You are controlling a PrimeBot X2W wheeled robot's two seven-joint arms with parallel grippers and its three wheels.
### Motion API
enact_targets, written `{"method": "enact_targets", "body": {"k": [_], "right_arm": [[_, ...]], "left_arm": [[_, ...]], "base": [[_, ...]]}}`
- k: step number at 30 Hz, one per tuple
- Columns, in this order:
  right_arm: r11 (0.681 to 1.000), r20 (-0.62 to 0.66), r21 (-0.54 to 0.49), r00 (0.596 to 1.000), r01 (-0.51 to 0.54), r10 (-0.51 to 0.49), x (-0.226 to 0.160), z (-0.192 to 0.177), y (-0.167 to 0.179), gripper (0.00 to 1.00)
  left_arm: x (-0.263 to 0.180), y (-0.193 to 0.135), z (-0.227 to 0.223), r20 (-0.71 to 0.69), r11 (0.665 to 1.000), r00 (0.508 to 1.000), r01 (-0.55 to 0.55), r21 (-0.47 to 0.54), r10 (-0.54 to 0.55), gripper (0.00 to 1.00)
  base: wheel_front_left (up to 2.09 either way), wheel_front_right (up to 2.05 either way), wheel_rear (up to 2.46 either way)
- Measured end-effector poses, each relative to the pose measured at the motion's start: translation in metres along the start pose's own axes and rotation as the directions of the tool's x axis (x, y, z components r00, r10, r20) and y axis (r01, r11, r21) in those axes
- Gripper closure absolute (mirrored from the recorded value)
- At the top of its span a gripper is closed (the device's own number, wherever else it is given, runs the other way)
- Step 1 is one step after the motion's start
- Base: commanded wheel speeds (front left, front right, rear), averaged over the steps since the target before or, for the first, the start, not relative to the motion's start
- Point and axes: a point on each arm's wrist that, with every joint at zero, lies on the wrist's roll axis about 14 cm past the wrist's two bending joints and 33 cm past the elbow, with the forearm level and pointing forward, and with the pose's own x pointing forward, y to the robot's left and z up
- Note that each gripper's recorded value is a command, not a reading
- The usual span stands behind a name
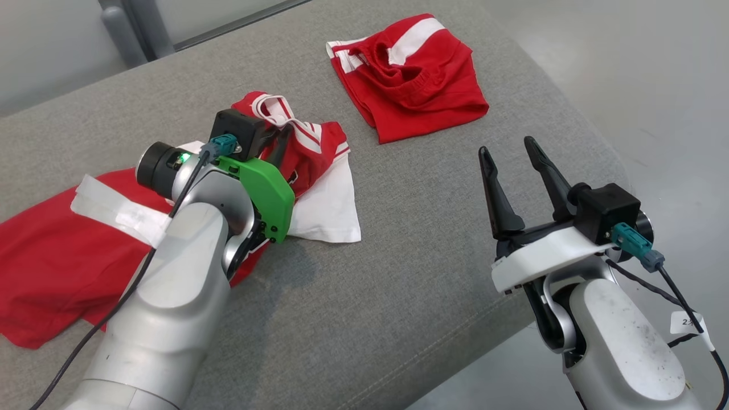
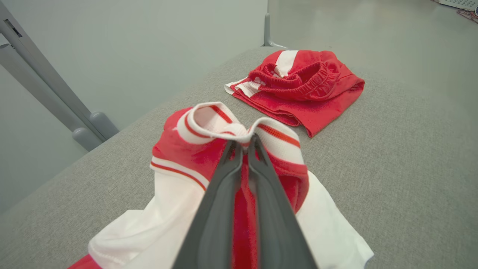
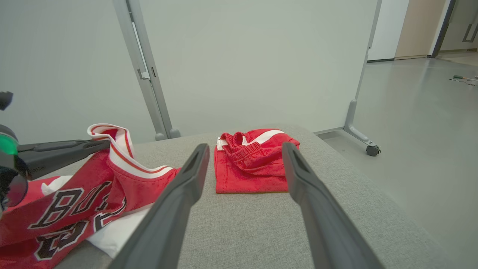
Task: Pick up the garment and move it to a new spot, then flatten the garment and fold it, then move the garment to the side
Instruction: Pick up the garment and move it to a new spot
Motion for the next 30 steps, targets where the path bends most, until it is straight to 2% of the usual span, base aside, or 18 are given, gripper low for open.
{"method": "enact_targets", "body": {"k": [7, 15, 23, 30], "right_arm": [[0.999, -0.04, -0.02, 0.998, 0.043, -0.044, 0.004, -0.016, -0.014, 0.0], [1.0, -0.034, -0.015, 0.999, 0.019, -0.02, 0.012, -0.02, -0.008, 0.0], [0.999, -0.034, -0.01, 0.998, -0.044, 0.044, 0.02, -0.024, 0.009, 0.0], [0.994, -0.044, 0.014, 0.993, -0.11, 0.111, 0.023, -0.028, 0.032, 0.0]], "left_arm": [[0.013, -0.008, -0.02, -0.016, 0.998, 0.999, 0.051, 0.022, -0.051, 0.0], [0.002, 0.005, -0.004, 0.055, 0.999, 0.998, 0.017, 0.049, -0.02, 0.0], [-0.028, 0.035, 0.011, 0.13, 0.995, 0.988, -0.092, 0.026, 0.088, 0.0], [-0.075, 0.062, -0.018, 0.081, 0.969, 0.966, -0.243, -0.051, 0.247, 0.0]], "base": [[0.0, 0.0, 0.0], [0.0, 0.0, 0.0], [0.0, 0.0, 0.0], [0.0, 0.0, 0.0]]}}
